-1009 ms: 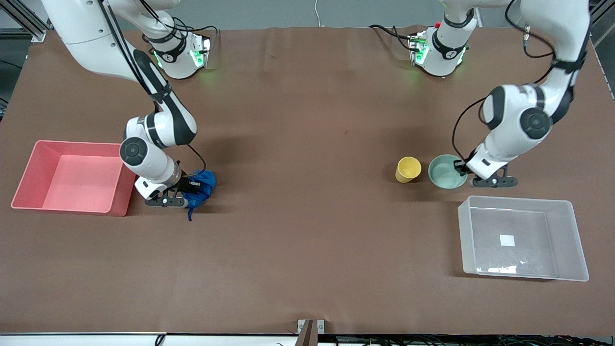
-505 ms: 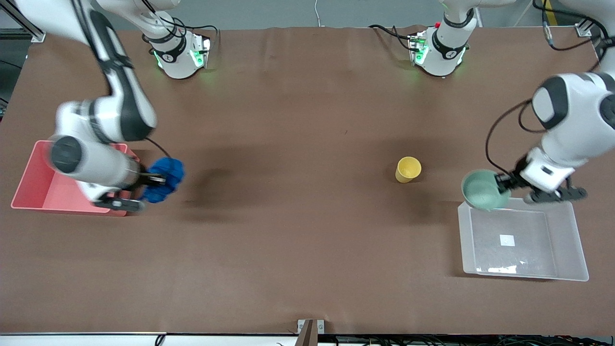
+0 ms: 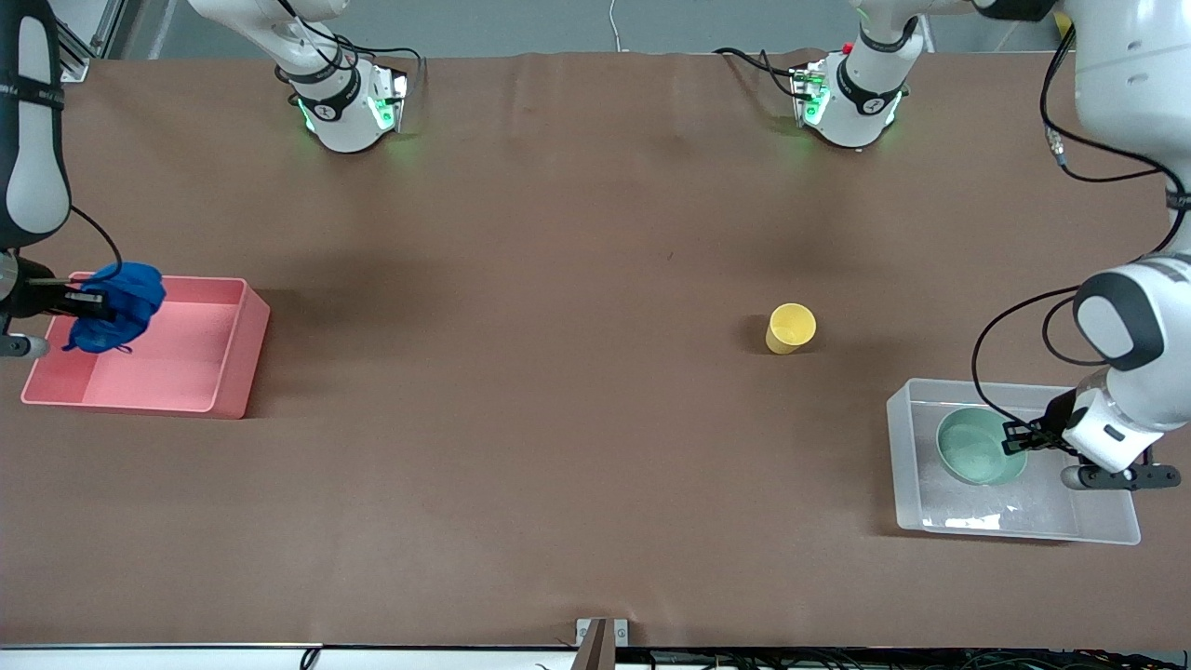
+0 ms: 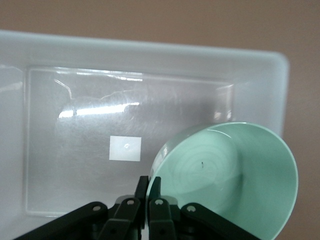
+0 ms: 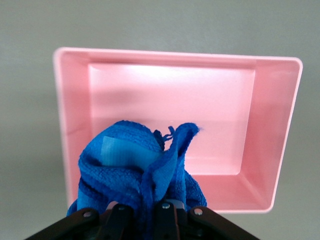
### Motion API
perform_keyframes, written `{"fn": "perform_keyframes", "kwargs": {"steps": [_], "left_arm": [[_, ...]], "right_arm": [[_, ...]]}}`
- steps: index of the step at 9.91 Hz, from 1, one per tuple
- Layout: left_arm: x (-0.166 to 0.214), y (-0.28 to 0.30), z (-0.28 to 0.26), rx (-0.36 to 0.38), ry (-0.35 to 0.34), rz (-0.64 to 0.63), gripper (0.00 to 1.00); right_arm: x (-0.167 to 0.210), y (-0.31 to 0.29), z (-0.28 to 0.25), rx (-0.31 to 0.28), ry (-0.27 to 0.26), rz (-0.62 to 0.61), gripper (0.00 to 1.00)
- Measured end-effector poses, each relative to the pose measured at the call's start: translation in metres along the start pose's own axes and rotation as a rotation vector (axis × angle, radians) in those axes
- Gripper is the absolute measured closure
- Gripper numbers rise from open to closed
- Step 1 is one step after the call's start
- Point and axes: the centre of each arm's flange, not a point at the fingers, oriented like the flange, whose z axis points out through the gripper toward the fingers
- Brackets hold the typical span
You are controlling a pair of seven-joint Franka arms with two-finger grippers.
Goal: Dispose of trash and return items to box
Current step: 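Carry the cloth into the pink bin while the left gripper carries the bowl, then release the cloth in the pink bin while the left gripper releases the bowl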
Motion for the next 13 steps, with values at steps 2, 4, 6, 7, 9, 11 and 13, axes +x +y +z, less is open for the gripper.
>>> {"fn": "perform_keyframes", "kwargs": {"steps": [2, 4, 6, 7, 9, 11, 13], "left_arm": [[-0.006, -0.009, 0.034, 0.000, -0.045, 0.022, 0.96], [-0.007, -0.012, 0.054, 0.008, -0.047, 0.039, 0.96], [-0.008, -0.014, 0.068, 0.014, -0.050, 0.040, 0.93], [-0.008, -0.014, 0.070, 0.015, -0.050, 0.040, 0.88], [-0.001, -0.013, 0.059, 0.019, -0.025, 0.044, 0.62], [0.012, -0.008, 0.011, 0.018, 0.037, 0.054, 0.32], [0.008, 0.011, -0.068, -0.024, 0.026, 0.047, 0.03]], "right_arm": [[-0.004, -0.008, 0.053, -0.013, 0.023, -0.007, 0.85], [-0.003, -0.018, 0.104, -0.021, 0.032, -0.003, 0.85], [-0.005, -0.021, 0.142, -0.048, 0.042, -0.005, 0.83], [-0.004, -0.021, 0.150, -0.054, 0.039, -0.006, 0.76], [-0.002, -0.021, 0.155, -0.047, 0.048, 0.010, 0.60], [0.001, -0.026, 0.151, -0.028, 0.046, 0.022, 0.33], [0.011, -0.027, 0.111, 0.013, 0.005, 0.023, 0.04]]}}
